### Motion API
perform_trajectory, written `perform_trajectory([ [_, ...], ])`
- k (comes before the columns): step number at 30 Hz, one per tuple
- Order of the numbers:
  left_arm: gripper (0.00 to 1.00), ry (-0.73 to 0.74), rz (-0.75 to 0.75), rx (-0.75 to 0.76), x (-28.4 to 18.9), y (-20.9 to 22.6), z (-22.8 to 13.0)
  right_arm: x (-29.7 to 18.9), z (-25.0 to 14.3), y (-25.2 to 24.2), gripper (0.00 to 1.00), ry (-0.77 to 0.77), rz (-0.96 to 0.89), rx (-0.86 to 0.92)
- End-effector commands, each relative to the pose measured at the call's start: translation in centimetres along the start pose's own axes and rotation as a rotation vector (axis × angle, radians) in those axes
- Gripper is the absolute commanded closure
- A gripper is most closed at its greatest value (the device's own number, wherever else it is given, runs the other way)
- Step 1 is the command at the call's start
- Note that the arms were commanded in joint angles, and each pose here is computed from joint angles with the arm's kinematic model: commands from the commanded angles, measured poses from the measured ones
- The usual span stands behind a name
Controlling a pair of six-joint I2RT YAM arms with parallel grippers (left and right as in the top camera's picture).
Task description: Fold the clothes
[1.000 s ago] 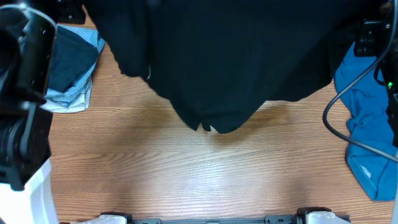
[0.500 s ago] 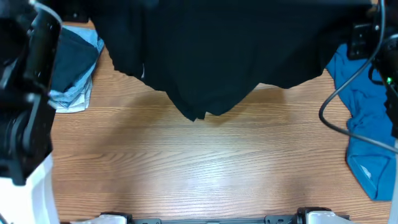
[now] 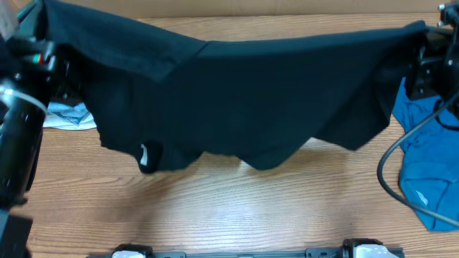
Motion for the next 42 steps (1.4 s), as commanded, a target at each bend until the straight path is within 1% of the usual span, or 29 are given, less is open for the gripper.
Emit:
perform_trajectory([
  [1,0.96,0.058,0.003,0.004,5.6,-0.1,-1.3,3.2,1.0,-0.7,0.96,-0.009,0.002,0.026],
  [4,0.96,0.071,0.009,0.049,10.6,-0.2,-2.4,6.9,1.5,-1.2,0.96,-0.016,0.001,0.025],
  [6,0.96,0.041,0.024,0.064,14.6,0.3,-2.8,10.4,2.2,-1.7,0.96,-0.044,-0.005,0.023],
  [9,0.96,-0.05,0.057,0.061,19.5,1.6,-2.7,14.7,3.6,-2.4,0.96,-0.13,-0.02,0.013],
  [11,0.96,-0.144,0.073,0.061,22.0,2.8,-2.1,16.8,5.2,-3.0,0.96,-0.232,-0.039,0.004],
  [14,0.96,-0.278,0.023,0.097,23.5,3.4,-0.5,17.6,7.6,-3.5,0.96,-0.374,-0.066,-0.007],
  [16,0.96,-0.397,-0.019,0.127,23.2,4.1,1.4,17.0,9.5,-4.2,0.96,-0.485,-0.106,0.021],
  [17,0.96,-0.441,-0.011,0.135,22.9,4.7,2.1,16.5,10.4,-4.3,0.96,-0.533,-0.113,0.028],
  [19,0.96,-0.498,0.015,0.139,22.2,6.0,3.2,16.0,11.2,-4.4,0.96,-0.583,-0.119,0.025],
  [20,0.96,-0.498,0.013,0.146,22.1,6.3,3.2,16.0,11.2,-4.5,0.96,-0.585,-0.12,0.024],
  [22,0.96,-0.444,-0.021,0.156,22.4,6.7,2.3,16.7,10.6,-4.4,0.96,-0.55,-0.112,0.027],
  [24,0.96,-0.349,-0.038,0.147,23.1,7.1,0.6,18.3,9.2,-4.0,0.96,-0.48,-0.078,0.028],
  [25,0.96,-0.302,-0.033,0.141,23.6,7.3,-0.3,19.6,8.1,-3.7,0.96,-0.429,-0.05,0.029],
  [27,0.96,-0.162,-0.018,0.152,25.0,7.9,-3.5,22.3,5.3,-3.2,0.96,-0.301,-0.014,0.036],
  [30,0.96,0.041,0.075,0.123,26.8,9.7,-8.4,26.0,0.4,-2.9,0.96,-0.094,0.013,0.062],
  [33,0.96,0.219,0.187,0.105,27.8,11.6,-12.9,28.8,-4.0,-2.5,0.96,0.073,0.038,0.08],
  [35,0.96,0.319,0.23,0.1,28.4,12.4,-15.6,30.4,-7.3,-1.8,0.96,0.196,0.082,0.052],
  [38,0.96,0.477,0.228,0.085,28.9,12.8,-19.8,31.7,-11.2,-1.2,0.96,0.347,0.109,0.071],
  [42,0.96,0.642,0.225,0.05,27.8,12.6,-23.2,31.0,-14.0,-0.7,0.96,0.49,0.132,0.091],
])
Point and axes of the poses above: each gripper's point midway between its finger pads, its own x axis out along the fingers, its own y axis along the line the jaws close on, z = x × y, the point moved 5 cm from there along -x, back along the fingers
